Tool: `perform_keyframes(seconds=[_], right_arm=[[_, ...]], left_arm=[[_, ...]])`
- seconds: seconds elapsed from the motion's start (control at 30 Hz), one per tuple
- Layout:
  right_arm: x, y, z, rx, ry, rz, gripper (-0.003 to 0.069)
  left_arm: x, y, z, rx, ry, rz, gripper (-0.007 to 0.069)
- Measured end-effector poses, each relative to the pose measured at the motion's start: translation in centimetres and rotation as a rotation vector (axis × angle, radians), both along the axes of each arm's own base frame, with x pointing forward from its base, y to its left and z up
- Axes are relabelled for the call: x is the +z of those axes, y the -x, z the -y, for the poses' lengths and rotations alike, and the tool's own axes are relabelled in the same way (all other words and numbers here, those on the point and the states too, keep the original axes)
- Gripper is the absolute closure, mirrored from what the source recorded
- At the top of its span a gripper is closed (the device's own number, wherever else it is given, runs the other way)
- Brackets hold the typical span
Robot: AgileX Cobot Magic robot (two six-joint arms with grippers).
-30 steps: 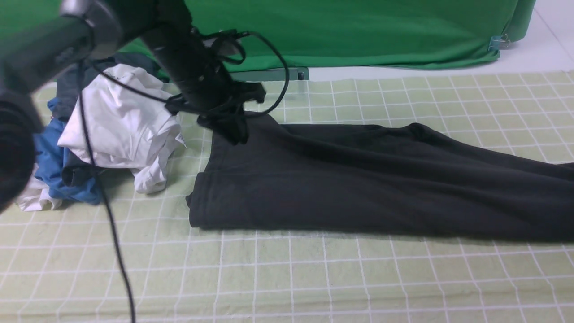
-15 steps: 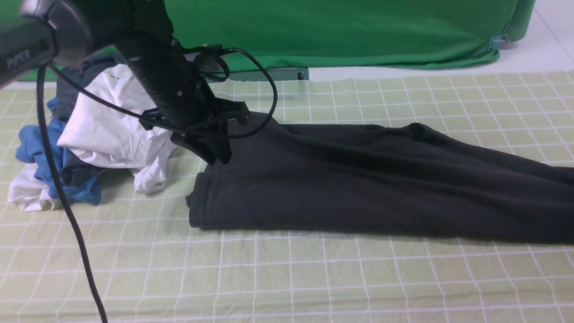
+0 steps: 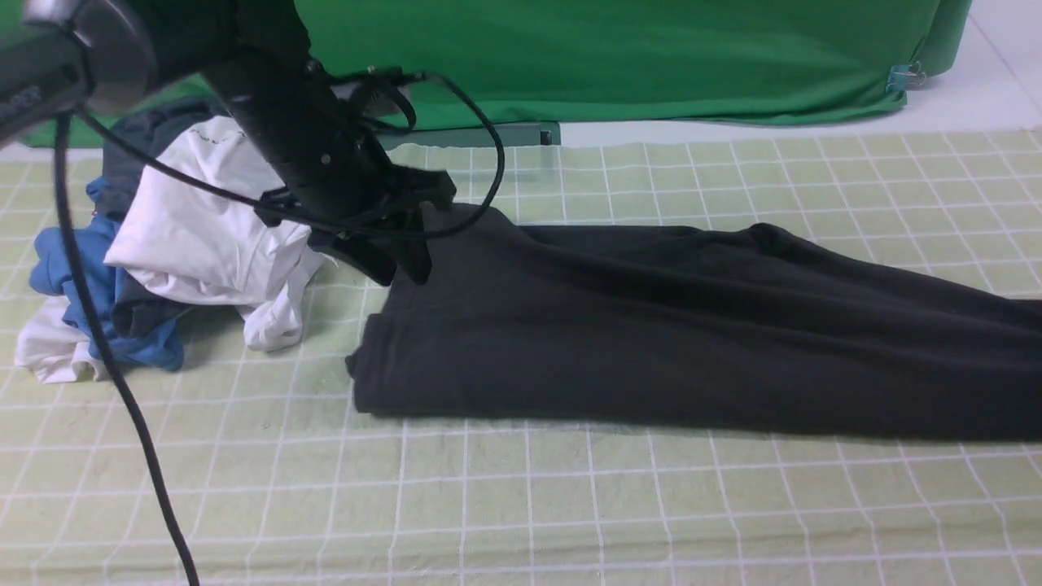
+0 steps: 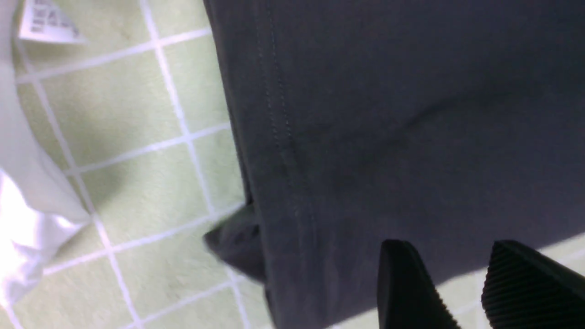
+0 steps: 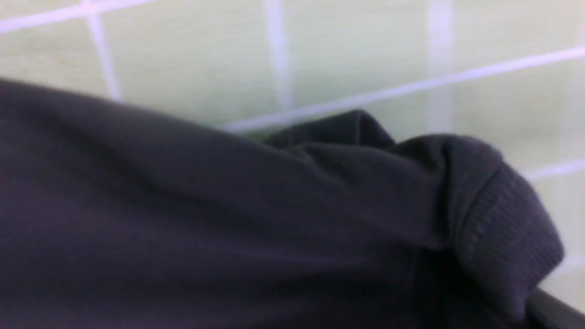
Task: Fold a long-sleeved shirt over a green coffee tablecloth.
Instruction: 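Fold the right end of the dark garment over onto its left end with the right gripper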
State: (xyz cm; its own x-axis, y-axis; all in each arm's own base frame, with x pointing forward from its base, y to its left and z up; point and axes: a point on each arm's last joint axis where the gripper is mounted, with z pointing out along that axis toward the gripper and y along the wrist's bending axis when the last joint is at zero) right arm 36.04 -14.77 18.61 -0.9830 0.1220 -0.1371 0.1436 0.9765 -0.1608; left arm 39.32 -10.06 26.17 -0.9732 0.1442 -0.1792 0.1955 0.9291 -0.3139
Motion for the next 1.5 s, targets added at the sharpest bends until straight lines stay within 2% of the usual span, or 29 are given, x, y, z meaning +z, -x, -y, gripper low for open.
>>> perform_keyframes(seconds=[0.07, 0.17, 0.37, 0.47, 0.57, 0.73, 0.9, 0.93, 1.0, 1.03, 1.2, 1.5], right_arm=[[2.3, 0.6, 0.7, -0.005, 0.083, 0.015, 0.0646], [4.5, 1.3, 1.5, -0.033, 0.131, 0.047, 0.0646], [9.1, 2.2, 1.6, -0.093, 0.133, 0.122, 0.0646], [13.1, 2.0, -0.7, -0.08, 0.093, 0.177, 0.0646], [15.4, 1.7, -3.1, -0.04, 0.067, 0.21, 0.0646], [18.1, 0.5, -10.8, 0.113, -0.064, 0.292, 0.0648], [18.4, 0.0, -21.1, 0.318, -0.221, 0.362, 0.0648], [18.4, 0.0, -21.5, 0.324, -0.227, 0.366, 0.0648], [17.9, 0.0, -26.2, 0.396, -0.282, 0.402, 0.0648], [17.8, -0.1, -26.5, 0.4, -0.287, 0.406, 0.0648], [14.8, 0.3, -35.1, 0.504, -0.374, 0.42, 0.0648], [8.8, 0.5, -44.1, 0.617, -0.458, 0.47, 0.0626]], left_arm=[[2.6, 1.2, -0.3, -0.004, 0.004, 0.062, 0.037], [5.1, 3.8, -0.9, -0.017, -0.009, 0.119, 0.037], [6.1, 9.2, -2.2, -0.072, -0.042, 0.13, 0.0384], [4.8, 11.7, -3.5, -0.102, -0.062, 0.096, 0.0428], [3.8, 11.8, -4.9, -0.056, -0.068, 0.1, 0.0464], [2.0, 10.3, -9.3, 0.171, -0.022, 0.118, 0.0543], [1.0, 9.6, -12.1, 0.306, 0.028, 0.106, 0.0563], [1.0, 9.5, -12.2, 0.31, 0.028, 0.107, 0.0563], [0.9, 9.3, -12.3, 0.324, 0.031, 0.122, 0.0563], [0.9, 9.3, -12.3, 0.325, 0.032, 0.124, 0.0563], [1.0, 9.0, -12.2, 0.342, 0.053, 0.143, 0.0563], [1.1, 9.0, -12.2, 0.335, 0.058, 0.151, 0.0563]])
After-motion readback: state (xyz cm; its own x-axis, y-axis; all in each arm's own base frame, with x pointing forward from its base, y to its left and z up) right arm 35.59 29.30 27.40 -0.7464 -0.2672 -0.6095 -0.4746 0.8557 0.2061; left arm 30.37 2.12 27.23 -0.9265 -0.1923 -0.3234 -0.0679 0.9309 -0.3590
